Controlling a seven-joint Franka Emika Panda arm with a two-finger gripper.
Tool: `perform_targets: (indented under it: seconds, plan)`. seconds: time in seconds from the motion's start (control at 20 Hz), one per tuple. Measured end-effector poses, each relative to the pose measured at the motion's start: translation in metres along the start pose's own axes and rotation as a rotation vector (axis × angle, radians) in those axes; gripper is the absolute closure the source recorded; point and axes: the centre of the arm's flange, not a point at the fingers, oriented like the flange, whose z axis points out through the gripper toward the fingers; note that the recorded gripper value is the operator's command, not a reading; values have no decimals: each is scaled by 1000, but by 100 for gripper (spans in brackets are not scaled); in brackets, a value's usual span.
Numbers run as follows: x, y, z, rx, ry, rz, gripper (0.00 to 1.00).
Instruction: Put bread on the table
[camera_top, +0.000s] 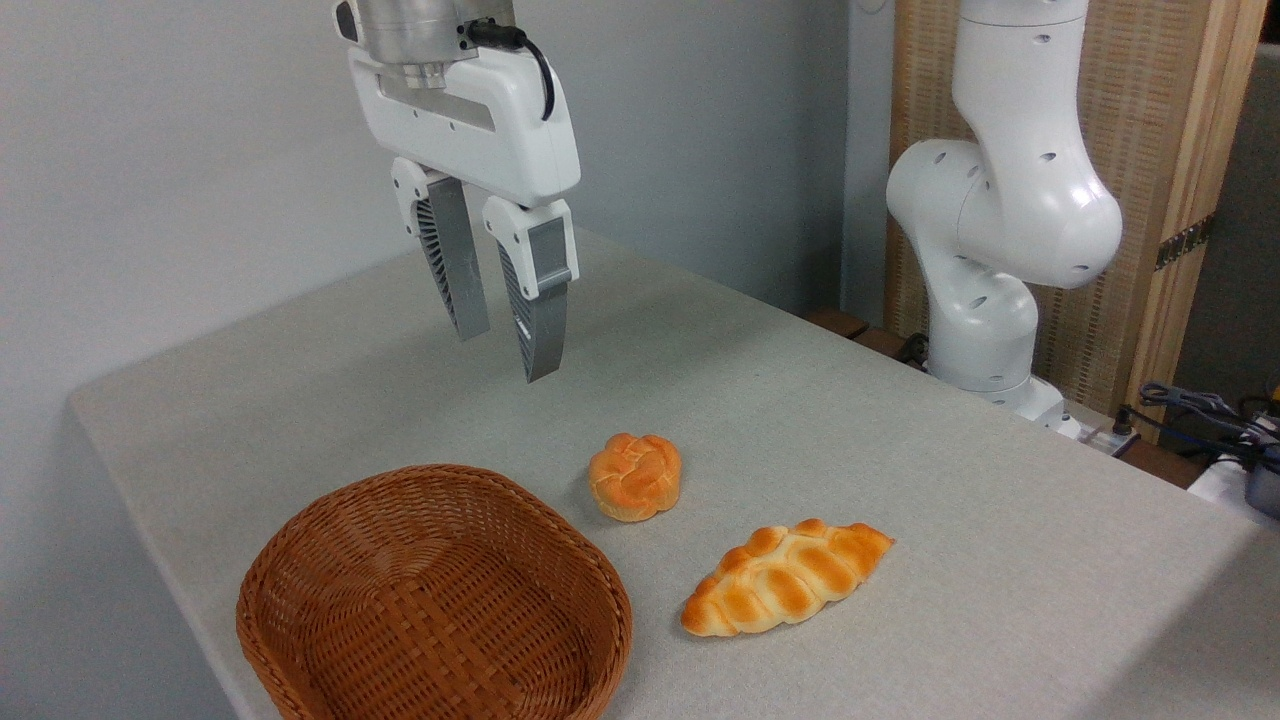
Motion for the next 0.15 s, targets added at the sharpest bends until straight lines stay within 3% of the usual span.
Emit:
perform_targets:
  seconds: [0.15]
  plan:
    - [0,0,0,0,0,0,0]
